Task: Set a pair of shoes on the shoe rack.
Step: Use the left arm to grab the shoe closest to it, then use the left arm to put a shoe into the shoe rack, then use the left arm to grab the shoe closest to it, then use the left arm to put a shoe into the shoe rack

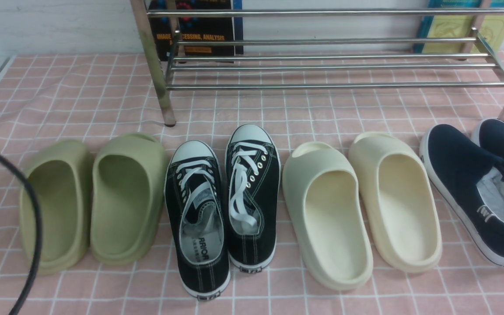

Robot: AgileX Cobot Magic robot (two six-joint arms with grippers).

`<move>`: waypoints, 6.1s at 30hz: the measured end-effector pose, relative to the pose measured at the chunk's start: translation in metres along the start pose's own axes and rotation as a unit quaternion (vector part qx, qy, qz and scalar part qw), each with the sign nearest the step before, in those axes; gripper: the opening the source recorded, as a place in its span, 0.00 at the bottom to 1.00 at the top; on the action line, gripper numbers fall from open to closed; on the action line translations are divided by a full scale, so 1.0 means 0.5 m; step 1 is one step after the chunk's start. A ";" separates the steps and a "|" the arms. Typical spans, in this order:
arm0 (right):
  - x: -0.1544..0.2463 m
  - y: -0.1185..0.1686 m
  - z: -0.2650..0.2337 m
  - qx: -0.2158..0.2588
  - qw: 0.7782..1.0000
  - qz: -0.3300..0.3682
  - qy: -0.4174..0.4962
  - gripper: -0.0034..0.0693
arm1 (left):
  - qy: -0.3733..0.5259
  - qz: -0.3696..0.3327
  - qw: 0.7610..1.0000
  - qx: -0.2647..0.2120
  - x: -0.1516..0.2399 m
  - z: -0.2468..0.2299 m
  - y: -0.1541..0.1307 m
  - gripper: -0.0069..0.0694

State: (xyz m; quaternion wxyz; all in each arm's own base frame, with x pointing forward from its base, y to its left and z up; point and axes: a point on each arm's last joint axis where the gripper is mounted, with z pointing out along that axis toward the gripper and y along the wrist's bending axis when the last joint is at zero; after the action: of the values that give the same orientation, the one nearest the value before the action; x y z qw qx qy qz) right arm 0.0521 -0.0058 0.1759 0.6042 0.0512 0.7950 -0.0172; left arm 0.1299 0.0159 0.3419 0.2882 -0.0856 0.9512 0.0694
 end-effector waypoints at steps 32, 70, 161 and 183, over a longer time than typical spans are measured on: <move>0.000 0.000 0.000 0.000 1.000 0.001 0.000 0.37 | 0.111 0.106 0.981 0.121 -0.029 0.321 -0.413 0.21; 0.000 0.000 0.000 0.000 1.000 0.001 0.000 0.37 | -0.161 -0.092 0.948 0.260 -0.432 0.397 -0.453 0.11; 0.000 0.000 0.000 0.000 1.000 0.001 0.000 0.37 | 0.010 -0.045 0.963 0.264 -0.305 0.391 -0.566 0.11; 0.000 0.000 0.000 0.000 1.000 0.000 0.000 0.37 | -0.033 0.032 0.960 0.275 -0.384 0.242 -0.528 0.12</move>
State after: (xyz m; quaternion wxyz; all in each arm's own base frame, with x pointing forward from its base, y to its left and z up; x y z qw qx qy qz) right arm 0.0521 -0.0058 0.1759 0.6042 0.0514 0.7950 -0.0170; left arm 0.4058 -0.1959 0.3280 0.3292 0.0298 0.9259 -0.1831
